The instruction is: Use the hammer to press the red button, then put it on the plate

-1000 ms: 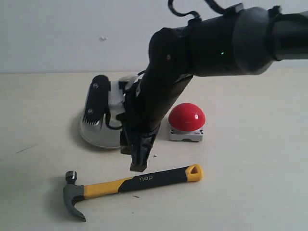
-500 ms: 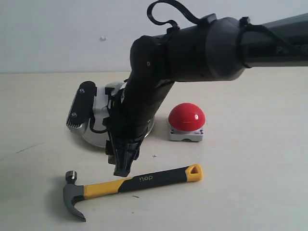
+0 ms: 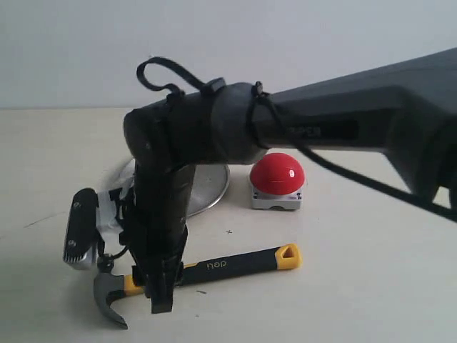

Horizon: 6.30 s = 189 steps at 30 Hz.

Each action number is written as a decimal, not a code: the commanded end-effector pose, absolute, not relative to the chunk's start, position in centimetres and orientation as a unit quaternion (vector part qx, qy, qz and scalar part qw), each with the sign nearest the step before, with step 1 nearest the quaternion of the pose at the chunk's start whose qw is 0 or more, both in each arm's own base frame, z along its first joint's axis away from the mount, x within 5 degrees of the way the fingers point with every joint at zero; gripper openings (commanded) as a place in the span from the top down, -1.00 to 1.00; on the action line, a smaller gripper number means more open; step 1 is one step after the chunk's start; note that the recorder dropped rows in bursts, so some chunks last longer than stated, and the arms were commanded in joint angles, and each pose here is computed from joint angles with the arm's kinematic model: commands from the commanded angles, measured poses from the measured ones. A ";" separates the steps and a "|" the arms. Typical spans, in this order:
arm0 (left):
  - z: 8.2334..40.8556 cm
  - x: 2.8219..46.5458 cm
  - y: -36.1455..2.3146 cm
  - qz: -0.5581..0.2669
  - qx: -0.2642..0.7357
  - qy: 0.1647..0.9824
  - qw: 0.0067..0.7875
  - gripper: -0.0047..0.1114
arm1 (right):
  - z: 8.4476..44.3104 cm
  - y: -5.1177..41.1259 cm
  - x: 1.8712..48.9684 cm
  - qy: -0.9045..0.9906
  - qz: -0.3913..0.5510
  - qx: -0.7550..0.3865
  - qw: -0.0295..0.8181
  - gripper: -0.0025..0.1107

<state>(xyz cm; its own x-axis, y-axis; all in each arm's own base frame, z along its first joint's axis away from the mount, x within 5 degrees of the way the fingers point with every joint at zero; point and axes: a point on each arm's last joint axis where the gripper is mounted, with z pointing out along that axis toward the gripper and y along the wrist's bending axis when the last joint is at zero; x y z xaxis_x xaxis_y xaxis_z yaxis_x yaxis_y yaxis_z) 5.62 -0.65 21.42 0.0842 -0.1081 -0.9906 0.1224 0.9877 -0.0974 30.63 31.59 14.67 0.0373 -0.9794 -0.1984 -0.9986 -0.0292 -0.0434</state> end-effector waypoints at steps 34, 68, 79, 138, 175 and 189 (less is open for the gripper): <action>21.5 5.6 -0.6 -0.077 0.004 0.669 0.739 0.92 | 10.6 34.5 32.1 0.697 0.049 -0.715 0.039 0.00; 21.5 5.6 -0.6 -0.077 0.004 0.669 0.739 0.92 | 23.9 32.0 34.3 0.843 0.165 -0.470 0.204 0.96; 21.5 5.6 -0.6 -0.077 0.004 0.669 0.739 0.92 | 29.1 32.2 33.9 0.838 0.237 -0.392 0.296 0.96; 21.5 5.6 -0.6 -0.077 0.004 0.669 0.739 0.92 | 25.3 17.7 20.1 0.585 0.507 -0.044 0.632 0.96; 26.6 20.1 -5.6 -0.129 0.115 0.828 0.533 0.92 | 25.0 17.3 20.5 0.599 0.494 -0.011 0.630 0.96; 27.5 26.9 0.2 0.349 0.159 0.831 0.403 0.92 | 24.2 17.3 20.8 0.636 0.452 -0.024 0.625 0.96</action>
